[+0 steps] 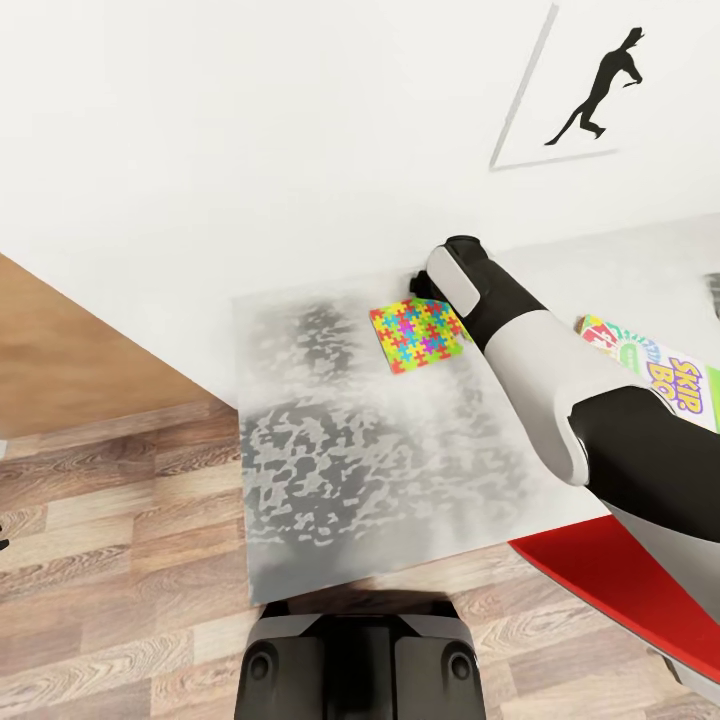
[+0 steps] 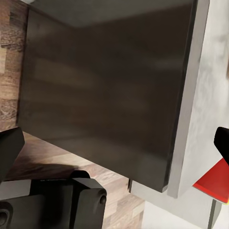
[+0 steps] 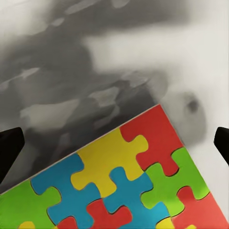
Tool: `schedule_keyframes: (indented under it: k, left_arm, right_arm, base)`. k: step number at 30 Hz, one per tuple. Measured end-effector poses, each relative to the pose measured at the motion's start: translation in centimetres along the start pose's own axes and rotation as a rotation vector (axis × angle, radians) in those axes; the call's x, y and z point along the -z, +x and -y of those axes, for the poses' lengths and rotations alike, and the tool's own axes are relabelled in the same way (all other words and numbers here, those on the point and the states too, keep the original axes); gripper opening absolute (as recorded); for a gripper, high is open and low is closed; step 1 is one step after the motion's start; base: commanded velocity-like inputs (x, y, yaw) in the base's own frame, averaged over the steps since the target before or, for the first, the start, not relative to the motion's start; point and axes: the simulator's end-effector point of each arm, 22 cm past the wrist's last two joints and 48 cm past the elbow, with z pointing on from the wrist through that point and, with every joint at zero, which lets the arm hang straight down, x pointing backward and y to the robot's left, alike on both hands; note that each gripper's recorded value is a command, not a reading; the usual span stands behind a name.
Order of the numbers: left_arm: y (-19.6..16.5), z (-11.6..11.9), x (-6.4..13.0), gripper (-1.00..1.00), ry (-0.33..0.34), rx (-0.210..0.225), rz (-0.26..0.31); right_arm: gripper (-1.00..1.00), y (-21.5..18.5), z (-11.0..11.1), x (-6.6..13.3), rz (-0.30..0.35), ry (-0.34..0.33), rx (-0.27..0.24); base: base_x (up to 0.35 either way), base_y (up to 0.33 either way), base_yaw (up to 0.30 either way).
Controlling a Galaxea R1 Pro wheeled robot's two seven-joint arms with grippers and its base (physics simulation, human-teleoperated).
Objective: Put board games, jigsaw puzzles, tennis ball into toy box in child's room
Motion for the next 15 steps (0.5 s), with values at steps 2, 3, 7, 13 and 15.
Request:
schedule_keyframes:
  k: [2, 3, 7, 13, 15]
  left_arm:
    - [0.0, 0.0, 0.0, 1.0, 0.0, 0.0, 0.0]
    - [0.0, 0.0, 0.0, 1.0, 0.0, 0.0, 0.0]
    - [-0.01, 0.0, 0.01, 1.0, 0.0, 0.001, 0.0]
    - [-0.02, 0.0, 0.01, 1.0, 0.0, 0.001, 0.001]
    - [-0.03, 0.0, 0.02, 1.0, 0.0, 0.0, 0.001]
  right_arm:
    - [1.0, 0.01, -0.03, -0.01, 0.0, -0.002, -0.001]
    - [1.0, 0.0, -0.03, -0.01, 0.0, -0.002, -0.001]
    - [1.0, 0.01, -0.05, -0.01, 0.0, -0.003, -0.002]
    - [1.0, 0.03, -0.06, -0.02, -0.001, -0.004, -0.002]
    - [1.0, 0.04, -0.06, -0.03, -0.001, -0.003, -0.002]
  base:
    - [0.0, 0.0, 0.0]
    - [0.0, 0.0, 0.0]
    - [0.0, 0.0, 0.0]
    - [-0.001, 0.0, 0.0]
    - [-0.022, 0.003, 0.0]
